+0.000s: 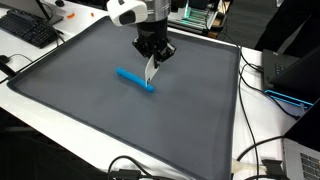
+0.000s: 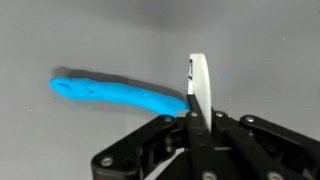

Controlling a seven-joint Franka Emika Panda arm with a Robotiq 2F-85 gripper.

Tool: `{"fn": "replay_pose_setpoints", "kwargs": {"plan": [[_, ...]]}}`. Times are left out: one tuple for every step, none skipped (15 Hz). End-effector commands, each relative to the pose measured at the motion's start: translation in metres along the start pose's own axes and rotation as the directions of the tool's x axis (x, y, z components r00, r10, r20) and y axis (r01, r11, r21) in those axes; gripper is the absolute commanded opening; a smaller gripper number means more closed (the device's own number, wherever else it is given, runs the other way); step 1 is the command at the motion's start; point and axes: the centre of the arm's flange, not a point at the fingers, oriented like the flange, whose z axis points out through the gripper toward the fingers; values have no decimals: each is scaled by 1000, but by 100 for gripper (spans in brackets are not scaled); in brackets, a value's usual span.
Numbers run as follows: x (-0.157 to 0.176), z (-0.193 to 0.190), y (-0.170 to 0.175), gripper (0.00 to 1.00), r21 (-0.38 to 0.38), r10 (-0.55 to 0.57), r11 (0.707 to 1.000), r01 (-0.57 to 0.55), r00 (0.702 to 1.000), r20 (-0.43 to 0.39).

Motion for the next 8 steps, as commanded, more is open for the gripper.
{"fn": "replay_pose_setpoints", "kwargs": {"plan": [[17,10,3,1,-40,4,999,-4,1000,2],[19,13,5,1,-43,10,999,-10,1000,1],[21,15,7,1,-50,15,999,-15,1000,2],[23,16,8,1,-54,20,998,-20,1000,1],[25,19,9,1,-56,27,998,-27,1000,4],[26,21,10,1,-55,31,998,-31,999,6],[28,24,11,1,-55,38,998,-38,999,8],[29,26,11,1,-51,43,998,-43,999,7]]}}
